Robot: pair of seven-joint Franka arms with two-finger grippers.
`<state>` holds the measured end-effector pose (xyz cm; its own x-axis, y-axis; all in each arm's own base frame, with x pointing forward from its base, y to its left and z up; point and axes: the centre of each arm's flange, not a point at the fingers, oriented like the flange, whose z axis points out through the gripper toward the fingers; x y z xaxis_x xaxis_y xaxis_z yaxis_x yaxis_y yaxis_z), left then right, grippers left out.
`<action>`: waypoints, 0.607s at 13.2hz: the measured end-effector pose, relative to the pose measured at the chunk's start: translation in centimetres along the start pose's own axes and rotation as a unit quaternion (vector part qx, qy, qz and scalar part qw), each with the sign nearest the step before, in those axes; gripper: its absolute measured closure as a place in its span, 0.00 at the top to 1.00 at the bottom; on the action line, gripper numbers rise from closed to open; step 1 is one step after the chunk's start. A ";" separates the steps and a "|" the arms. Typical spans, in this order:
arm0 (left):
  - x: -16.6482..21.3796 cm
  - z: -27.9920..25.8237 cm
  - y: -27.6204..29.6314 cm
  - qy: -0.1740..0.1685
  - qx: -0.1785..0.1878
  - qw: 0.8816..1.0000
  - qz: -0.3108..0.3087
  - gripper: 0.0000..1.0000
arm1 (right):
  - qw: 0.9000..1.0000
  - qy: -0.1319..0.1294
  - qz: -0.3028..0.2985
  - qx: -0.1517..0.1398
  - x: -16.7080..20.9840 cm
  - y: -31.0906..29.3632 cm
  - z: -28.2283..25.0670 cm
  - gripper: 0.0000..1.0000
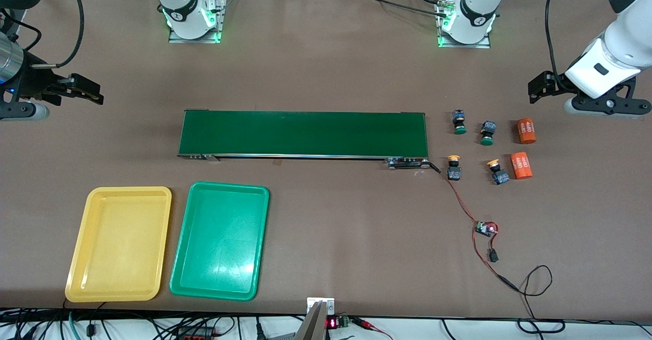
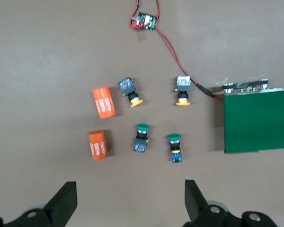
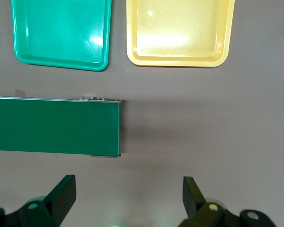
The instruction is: Sort buttons by color to trays
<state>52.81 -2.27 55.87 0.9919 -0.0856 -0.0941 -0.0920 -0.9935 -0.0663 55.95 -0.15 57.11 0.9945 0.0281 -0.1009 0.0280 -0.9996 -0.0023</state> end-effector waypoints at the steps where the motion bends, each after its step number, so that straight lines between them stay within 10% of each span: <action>1: -0.1 -0.2 0.0 -0.001 -0.001 1.000 0.000 1.00 | 1.000 0.000 0.000 0.000 0.0 0.0 0.0 1.00; 8: 0.5 -1.5 0.1 0.009 -0.002 1.000 0.001 1.00 | 1.000 0.000 0.001 0.000 0.0 0.1 0.0 1.00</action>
<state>53.43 -2.50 57.31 0.9931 -0.0896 -0.0757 -0.0944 -0.9935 -0.0630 55.95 -0.23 57.10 0.9945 0.0268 -0.1009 0.0267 -0.9996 -0.0018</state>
